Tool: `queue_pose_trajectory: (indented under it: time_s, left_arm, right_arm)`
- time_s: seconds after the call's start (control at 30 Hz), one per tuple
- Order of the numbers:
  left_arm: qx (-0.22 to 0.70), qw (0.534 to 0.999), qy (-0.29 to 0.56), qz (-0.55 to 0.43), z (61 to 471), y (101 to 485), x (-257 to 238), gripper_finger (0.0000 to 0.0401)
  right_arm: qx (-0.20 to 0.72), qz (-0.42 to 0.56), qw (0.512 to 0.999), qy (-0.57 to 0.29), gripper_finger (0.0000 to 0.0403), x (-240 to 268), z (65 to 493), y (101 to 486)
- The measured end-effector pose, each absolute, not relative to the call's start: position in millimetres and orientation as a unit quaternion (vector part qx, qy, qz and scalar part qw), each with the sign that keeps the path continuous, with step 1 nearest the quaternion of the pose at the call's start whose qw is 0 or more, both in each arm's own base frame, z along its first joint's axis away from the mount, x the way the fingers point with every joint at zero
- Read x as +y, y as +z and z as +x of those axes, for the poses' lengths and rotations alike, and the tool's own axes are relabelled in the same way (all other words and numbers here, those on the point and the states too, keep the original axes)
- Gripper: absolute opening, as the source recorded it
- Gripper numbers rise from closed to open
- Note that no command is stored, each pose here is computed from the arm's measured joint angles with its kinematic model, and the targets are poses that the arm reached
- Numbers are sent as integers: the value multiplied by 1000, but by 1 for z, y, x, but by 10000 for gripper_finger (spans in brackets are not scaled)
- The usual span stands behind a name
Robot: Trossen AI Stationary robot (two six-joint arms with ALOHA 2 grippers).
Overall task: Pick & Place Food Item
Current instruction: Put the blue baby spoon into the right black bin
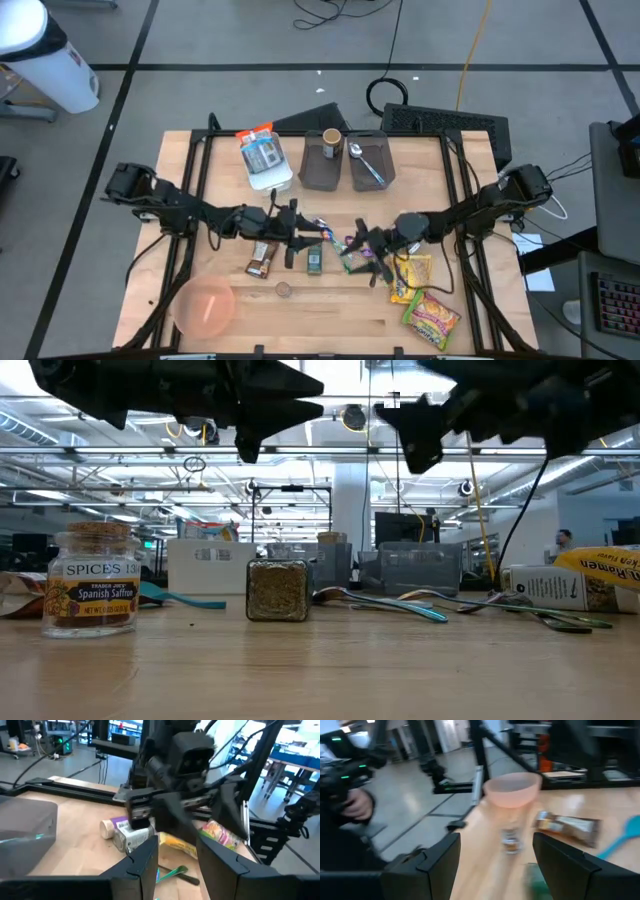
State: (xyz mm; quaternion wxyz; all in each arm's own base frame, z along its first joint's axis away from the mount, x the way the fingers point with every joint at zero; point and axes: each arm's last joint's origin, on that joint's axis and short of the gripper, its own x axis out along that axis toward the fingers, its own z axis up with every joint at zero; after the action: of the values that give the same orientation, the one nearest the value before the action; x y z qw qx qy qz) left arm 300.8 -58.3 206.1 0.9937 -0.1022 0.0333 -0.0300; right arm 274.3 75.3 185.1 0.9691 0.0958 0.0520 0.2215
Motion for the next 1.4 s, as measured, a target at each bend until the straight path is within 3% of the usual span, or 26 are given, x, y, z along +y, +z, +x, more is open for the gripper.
queue_pose_trajectory:
  time_s: [0.17, 0.4, 0.53, 1.1, 1.27, 1.4]
  left_arm:
    - [31, 993, -28, -108, 302, 205, -58, 141]
    - [15, 988, -28, -153, 302, 209, -58, 141]
    - [25, 987, -27, -154, 302, 207, -58, 141]
    - [257, 959, 4, -118, 289, 163, -58, 141]
    - [358, 921, 61, -143, 271, 156, -47, 141]
    - [388, 898, 132, -159, 254, 164, -37, 141]
  right_arm:
    - [54, 93, 964, 241, 242, 95, 268, 185]
    - [60, 86, 984, 146, 242, 109, 263, 182]
    - [73, 92, 984, 134, 242, 112, 262, 179]
    - [174, 152, 967, 109, 242, 126, 270, 111]
    - [160, 166, 968, 97, 242, 126, 273, 103]
    - [136, 157, 973, 101, 242, 123, 275, 109]
